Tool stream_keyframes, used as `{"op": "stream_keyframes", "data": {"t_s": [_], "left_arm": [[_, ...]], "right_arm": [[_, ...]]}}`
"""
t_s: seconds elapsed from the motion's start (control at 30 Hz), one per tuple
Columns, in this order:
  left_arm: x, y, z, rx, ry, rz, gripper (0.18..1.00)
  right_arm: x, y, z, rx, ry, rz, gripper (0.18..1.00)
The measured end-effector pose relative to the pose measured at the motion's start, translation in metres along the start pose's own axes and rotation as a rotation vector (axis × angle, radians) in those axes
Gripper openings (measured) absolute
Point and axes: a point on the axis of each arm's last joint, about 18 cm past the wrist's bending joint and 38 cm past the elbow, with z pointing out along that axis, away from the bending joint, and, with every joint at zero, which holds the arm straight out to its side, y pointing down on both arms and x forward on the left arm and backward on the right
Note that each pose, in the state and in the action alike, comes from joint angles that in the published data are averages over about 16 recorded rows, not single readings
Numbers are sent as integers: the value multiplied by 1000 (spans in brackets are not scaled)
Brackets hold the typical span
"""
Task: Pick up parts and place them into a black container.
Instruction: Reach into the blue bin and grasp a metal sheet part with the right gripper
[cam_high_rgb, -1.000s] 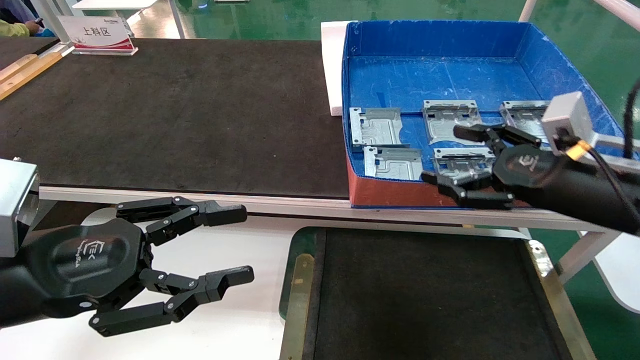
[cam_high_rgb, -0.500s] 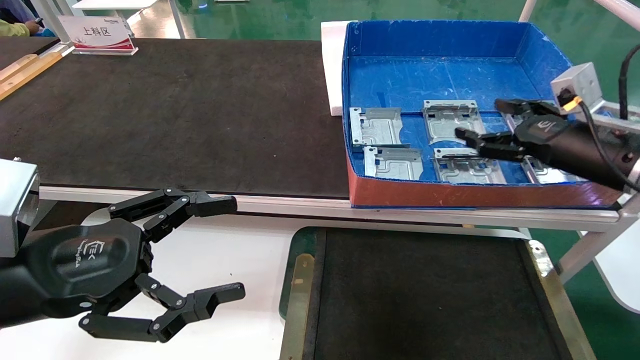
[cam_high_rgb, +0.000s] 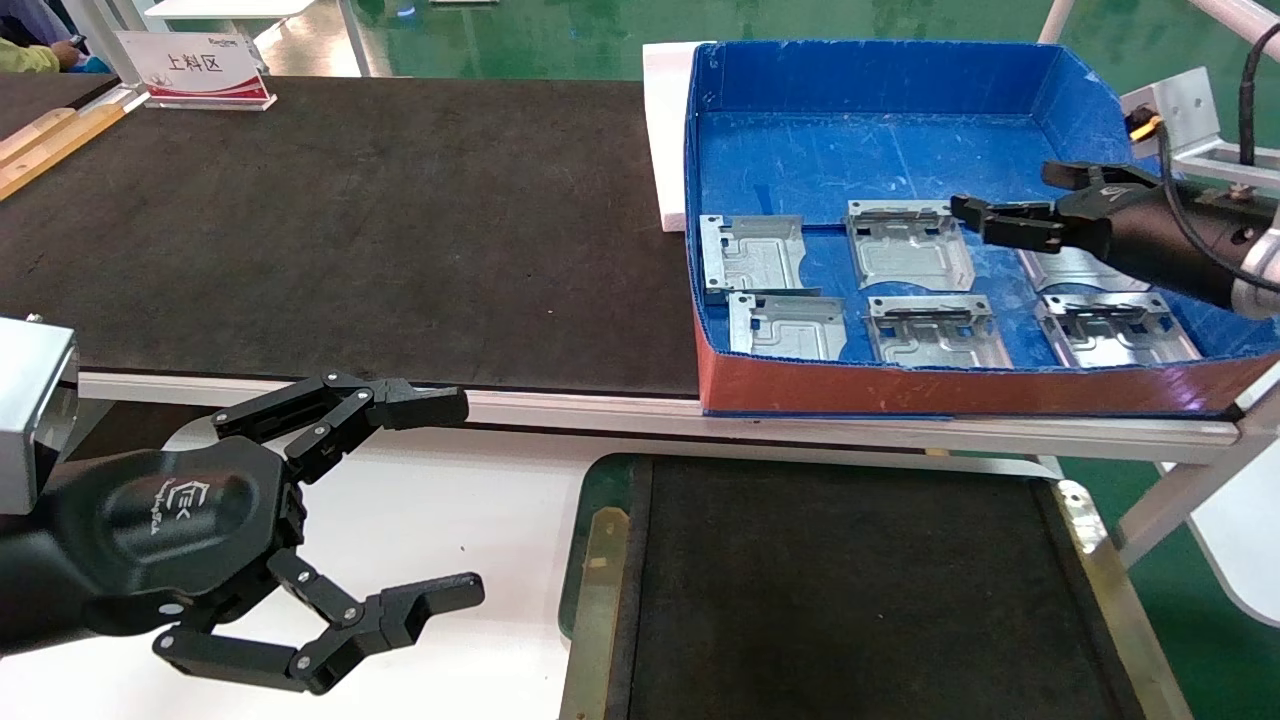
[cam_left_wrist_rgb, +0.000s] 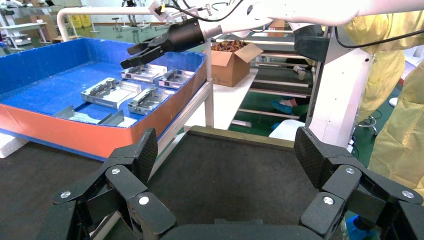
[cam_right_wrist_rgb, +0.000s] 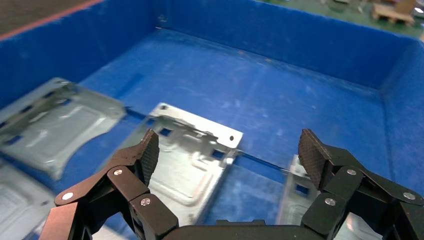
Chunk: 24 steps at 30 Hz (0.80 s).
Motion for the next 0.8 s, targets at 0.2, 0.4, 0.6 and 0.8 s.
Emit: {"op": "stream_keyframes", "data": {"t_s": [0.2, 0.4, 0.6, 0.8], "left_arm": [[0, 0, 0, 0, 0, 0, 1000], [0, 0, 0, 0, 0, 0, 1000], [0, 0, 0, 0, 0, 0, 1000], [0, 0, 0, 0, 0, 0, 1000]], "right_arm": [[7, 0, 6, -61, 49, 42, 1000], [11, 4, 10, -128, 91, 79, 1000], [15, 9, 10, -184, 126, 109, 1000], [18, 13, 10, -221, 157, 126, 1000]]}}
